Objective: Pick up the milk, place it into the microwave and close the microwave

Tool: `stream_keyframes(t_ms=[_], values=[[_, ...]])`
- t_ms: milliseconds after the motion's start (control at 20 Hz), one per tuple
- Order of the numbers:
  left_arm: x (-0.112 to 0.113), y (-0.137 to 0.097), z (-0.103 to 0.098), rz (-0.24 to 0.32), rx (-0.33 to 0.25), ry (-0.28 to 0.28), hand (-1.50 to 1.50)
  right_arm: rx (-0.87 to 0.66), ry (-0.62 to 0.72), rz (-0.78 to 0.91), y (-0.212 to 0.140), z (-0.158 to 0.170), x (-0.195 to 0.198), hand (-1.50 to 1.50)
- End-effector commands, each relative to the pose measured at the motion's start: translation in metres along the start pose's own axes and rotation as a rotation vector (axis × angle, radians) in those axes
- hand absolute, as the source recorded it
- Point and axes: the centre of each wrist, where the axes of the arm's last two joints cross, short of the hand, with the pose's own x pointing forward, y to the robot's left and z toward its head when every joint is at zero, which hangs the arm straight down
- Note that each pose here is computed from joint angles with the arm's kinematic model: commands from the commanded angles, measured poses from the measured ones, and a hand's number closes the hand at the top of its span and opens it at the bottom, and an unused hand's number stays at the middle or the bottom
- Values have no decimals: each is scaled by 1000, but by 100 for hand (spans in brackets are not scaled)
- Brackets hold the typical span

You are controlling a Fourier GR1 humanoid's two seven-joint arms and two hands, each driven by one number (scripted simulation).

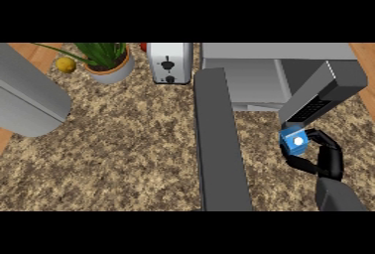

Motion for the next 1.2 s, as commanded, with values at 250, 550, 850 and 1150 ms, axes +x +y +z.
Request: stream_keyframes(t_ms=[250,550,850,1150], values=[[-1,6,7,18,-22,-17,-150,322,-107,-163,39,8,-1,150],[1,8,-5,12,-6,1,-150,442,-127,-311,58,-6,15,150],[-5,12,20,6,16,14,-150,408,-163,-226,70,-22,49,150],[-3,12,20,10,21,11,-150,385,-169,-197,120,-53,91,150]])
